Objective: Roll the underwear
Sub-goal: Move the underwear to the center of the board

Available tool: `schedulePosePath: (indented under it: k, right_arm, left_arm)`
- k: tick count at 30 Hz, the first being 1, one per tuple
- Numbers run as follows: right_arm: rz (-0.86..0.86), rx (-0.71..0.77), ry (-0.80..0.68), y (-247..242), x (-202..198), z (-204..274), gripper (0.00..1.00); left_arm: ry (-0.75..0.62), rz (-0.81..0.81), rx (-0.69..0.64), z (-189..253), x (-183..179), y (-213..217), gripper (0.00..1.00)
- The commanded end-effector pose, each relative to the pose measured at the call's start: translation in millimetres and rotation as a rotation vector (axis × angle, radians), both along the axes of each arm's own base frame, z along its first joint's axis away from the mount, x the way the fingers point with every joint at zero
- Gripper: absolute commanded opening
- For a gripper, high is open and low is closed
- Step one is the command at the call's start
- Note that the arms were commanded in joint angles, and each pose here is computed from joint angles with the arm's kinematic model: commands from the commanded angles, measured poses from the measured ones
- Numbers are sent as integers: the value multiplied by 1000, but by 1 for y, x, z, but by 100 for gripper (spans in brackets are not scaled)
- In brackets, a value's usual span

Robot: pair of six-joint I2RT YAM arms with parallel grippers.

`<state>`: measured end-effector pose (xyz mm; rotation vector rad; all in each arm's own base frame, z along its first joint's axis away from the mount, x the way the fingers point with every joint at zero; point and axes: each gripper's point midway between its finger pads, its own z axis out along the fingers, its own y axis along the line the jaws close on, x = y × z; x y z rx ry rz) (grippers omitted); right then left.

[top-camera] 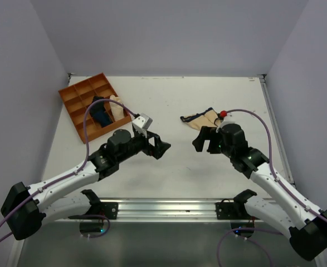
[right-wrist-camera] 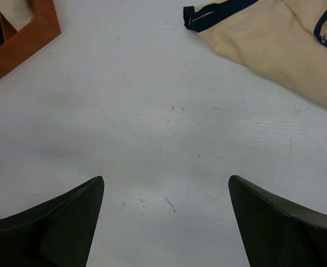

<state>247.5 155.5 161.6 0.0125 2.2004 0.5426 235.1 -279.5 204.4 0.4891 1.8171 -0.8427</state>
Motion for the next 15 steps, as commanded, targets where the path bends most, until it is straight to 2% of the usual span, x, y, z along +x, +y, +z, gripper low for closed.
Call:
schedulePosePath:
  k: [1,9,13,15]
  right_arm:
    - [-43,31,-71,-3,9,29,99]
    - [-101,-11,-97,-12,21,44,98]
    - [-203,-135,-183,-32,51,56,98]
    - [-320,-258,-187,-58,77,56,98]
  left_arm:
    - [-81,-1,-43,20,4,-1,100]
    - [-85,12,-49,23,4,1,100]
    - [-85,38,-48,22,7,4,100]
    - [-82,38,-45,21,8,3,100]
